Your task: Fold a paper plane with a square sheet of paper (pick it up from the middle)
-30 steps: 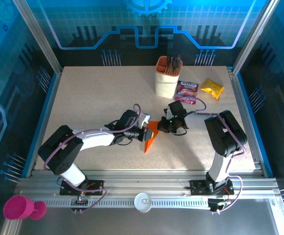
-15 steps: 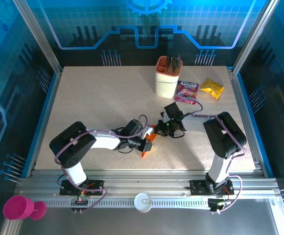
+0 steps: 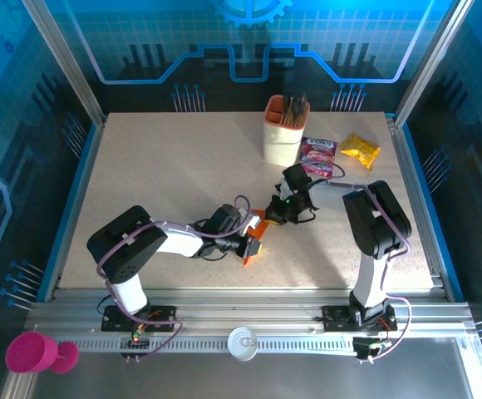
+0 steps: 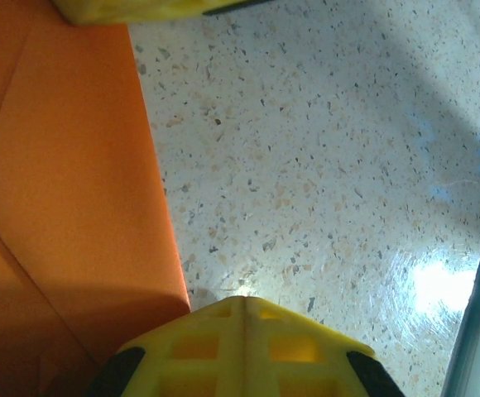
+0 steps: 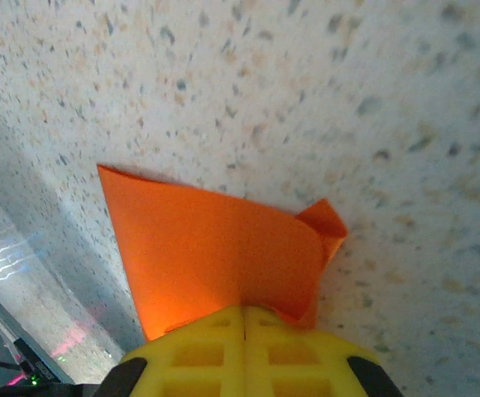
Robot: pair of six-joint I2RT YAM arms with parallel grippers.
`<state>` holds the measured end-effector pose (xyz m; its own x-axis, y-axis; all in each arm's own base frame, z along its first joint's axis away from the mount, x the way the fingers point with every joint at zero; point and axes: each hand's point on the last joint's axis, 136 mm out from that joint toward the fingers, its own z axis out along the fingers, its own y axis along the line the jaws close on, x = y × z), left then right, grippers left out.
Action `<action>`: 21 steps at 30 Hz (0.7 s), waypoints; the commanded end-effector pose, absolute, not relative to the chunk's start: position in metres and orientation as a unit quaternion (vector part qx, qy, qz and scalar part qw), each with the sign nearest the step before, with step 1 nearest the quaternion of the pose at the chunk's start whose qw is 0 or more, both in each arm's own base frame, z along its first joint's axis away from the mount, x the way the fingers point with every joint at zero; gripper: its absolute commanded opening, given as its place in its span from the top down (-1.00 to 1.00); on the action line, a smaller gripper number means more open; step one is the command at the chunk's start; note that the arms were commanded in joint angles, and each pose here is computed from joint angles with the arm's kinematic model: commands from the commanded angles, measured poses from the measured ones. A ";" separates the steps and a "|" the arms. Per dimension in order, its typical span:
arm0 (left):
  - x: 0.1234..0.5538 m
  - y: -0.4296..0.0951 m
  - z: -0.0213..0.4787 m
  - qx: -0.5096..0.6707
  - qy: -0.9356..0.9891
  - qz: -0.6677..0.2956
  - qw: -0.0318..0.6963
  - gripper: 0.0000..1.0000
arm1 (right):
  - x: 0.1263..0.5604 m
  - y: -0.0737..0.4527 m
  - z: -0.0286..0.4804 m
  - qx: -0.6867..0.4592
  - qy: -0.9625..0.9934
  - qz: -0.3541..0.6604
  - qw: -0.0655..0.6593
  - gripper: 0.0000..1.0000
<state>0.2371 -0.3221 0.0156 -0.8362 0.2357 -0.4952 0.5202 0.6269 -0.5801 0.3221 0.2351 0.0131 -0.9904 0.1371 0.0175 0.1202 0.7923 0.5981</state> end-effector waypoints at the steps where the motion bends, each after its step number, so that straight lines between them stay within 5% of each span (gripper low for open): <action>1: 0.199 -0.282 -0.045 0.186 0.930 -0.305 0.088 1.00 | 0.342 0.214 0.008 0.084 0.953 0.290 0.033 1.00; 21: 0.195 -0.281 -0.053 0.182 0.931 -0.306 0.081 1.00 | 0.380 0.152 -0.005 0.151 0.952 0.264 0.046 1.00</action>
<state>0.2422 -0.3284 0.0161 -0.8213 0.2196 -0.5266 0.5382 0.6044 -0.5874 0.3600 0.1969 0.0122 -0.9754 0.2171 0.0377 0.1946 0.7681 0.6100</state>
